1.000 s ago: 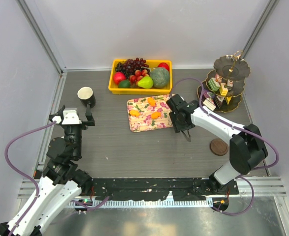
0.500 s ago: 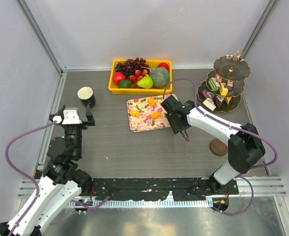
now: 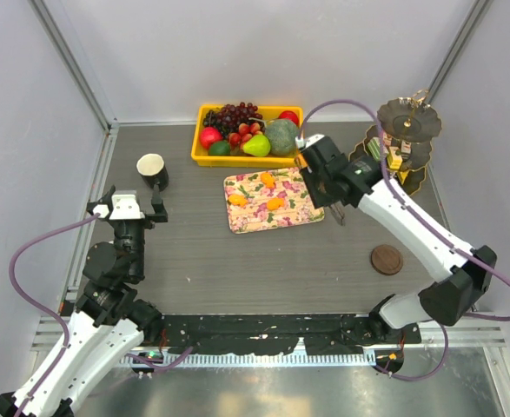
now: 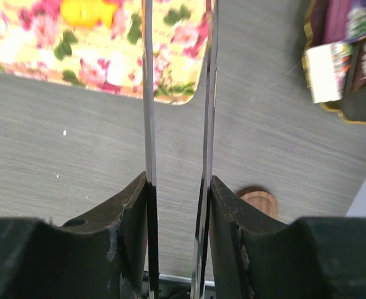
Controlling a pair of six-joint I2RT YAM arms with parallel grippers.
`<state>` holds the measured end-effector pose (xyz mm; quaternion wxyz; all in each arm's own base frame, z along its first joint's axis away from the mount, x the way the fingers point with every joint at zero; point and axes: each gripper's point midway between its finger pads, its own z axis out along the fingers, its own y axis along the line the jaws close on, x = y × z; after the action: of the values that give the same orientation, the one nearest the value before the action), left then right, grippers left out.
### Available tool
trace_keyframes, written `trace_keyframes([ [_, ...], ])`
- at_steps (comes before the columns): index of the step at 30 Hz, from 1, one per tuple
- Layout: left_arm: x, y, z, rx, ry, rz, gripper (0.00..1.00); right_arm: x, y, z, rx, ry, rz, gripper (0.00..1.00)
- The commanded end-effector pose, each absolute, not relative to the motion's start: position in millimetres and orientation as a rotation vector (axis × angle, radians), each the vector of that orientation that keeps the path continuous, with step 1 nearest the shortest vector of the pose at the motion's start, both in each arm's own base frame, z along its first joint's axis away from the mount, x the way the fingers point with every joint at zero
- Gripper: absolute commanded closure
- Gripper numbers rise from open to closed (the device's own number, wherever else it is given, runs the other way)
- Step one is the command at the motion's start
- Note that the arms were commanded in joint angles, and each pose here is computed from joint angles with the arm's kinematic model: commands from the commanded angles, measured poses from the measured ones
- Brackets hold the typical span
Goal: Serve the afternoon tea
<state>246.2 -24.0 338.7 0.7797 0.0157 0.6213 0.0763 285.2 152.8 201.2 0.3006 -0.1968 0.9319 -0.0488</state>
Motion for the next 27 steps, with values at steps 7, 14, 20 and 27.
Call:
trace_keyframes([
  [7,244.1,-24.8,349.4,0.016,1.306,0.138,0.01,309.3,61.8,324.0,-0.184,2.256,-0.266,0.68],
  [14,243.0,-23.8,351.0,0.012,1.301,0.138,0.01,340.7,0.5,336.6,0.024,2.205,-0.376,0.69],
  [20,243.3,-23.4,350.6,0.012,1.303,0.142,0.01,370.1,-22.6,325.9,0.111,2.206,-0.407,0.68],
  [27,242.5,-22.9,351.1,0.009,1.299,0.14,0.01,390.6,-35.2,311.8,0.152,2.215,-0.447,0.59],
])
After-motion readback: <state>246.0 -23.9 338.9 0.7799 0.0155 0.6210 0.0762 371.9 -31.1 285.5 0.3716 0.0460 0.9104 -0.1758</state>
